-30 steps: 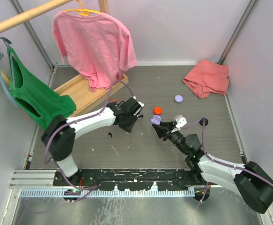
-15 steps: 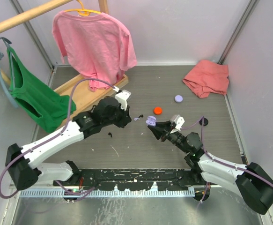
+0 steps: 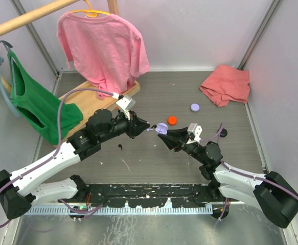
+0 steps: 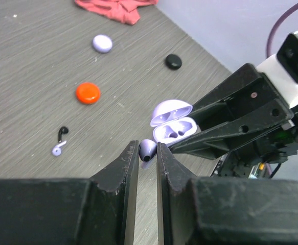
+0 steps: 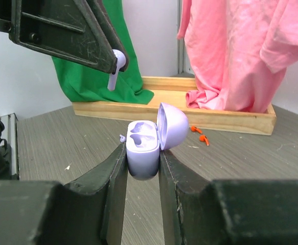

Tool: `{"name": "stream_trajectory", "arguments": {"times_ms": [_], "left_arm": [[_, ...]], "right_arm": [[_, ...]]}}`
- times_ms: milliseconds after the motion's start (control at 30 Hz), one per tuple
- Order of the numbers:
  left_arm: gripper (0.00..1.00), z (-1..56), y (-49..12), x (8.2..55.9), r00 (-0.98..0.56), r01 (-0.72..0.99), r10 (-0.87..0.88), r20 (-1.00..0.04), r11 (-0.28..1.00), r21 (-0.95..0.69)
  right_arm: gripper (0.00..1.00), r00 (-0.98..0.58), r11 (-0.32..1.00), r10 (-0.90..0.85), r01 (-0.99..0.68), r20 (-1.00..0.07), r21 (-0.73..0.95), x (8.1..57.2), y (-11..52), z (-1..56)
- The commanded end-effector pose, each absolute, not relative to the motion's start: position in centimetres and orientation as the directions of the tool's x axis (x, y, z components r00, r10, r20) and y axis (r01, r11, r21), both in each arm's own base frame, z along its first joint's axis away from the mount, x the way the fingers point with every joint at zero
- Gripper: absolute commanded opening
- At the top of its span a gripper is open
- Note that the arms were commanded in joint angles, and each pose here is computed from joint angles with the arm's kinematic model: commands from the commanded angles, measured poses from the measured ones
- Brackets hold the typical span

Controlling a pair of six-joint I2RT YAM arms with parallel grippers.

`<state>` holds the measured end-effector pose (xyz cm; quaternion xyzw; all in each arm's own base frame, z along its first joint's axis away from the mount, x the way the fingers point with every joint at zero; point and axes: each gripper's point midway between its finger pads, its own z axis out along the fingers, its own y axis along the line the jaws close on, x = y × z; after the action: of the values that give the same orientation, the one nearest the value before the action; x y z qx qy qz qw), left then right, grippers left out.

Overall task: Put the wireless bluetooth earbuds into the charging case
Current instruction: Place the earbud in the charging case.

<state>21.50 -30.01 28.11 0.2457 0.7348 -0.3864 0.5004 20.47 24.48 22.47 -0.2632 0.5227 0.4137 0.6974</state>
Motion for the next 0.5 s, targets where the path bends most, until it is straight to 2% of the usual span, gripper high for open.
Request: {"name": "stream_trajectory", "arguments": {"times_ms": [0,267,467], "left_arm": [[0.17,33.0,-31.6,20.9,-0.309,0.809,-0.177,-0.935,0.467,-0.356],[0.17,34.5,-32.8,20.0,-0.338,0.834,-0.261,-0.904,0.362,-0.416],[0.17,34.4,-33.3,19.9,-0.353,0.838,-0.275,-0.894,0.331,-0.433]], "right_arm": [[0.02,0.244,0.475,0.408,-0.879,-0.880,-0.023,19.4,24.9,28.0],[0.02,0.297,0.457,0.437,-0.886,-0.849,-0.075,19.0,25.2,29.9],[0.02,0.308,0.449,0.449,-0.889,-0.839,-0.086,18.9,25.3,30.5]]}}
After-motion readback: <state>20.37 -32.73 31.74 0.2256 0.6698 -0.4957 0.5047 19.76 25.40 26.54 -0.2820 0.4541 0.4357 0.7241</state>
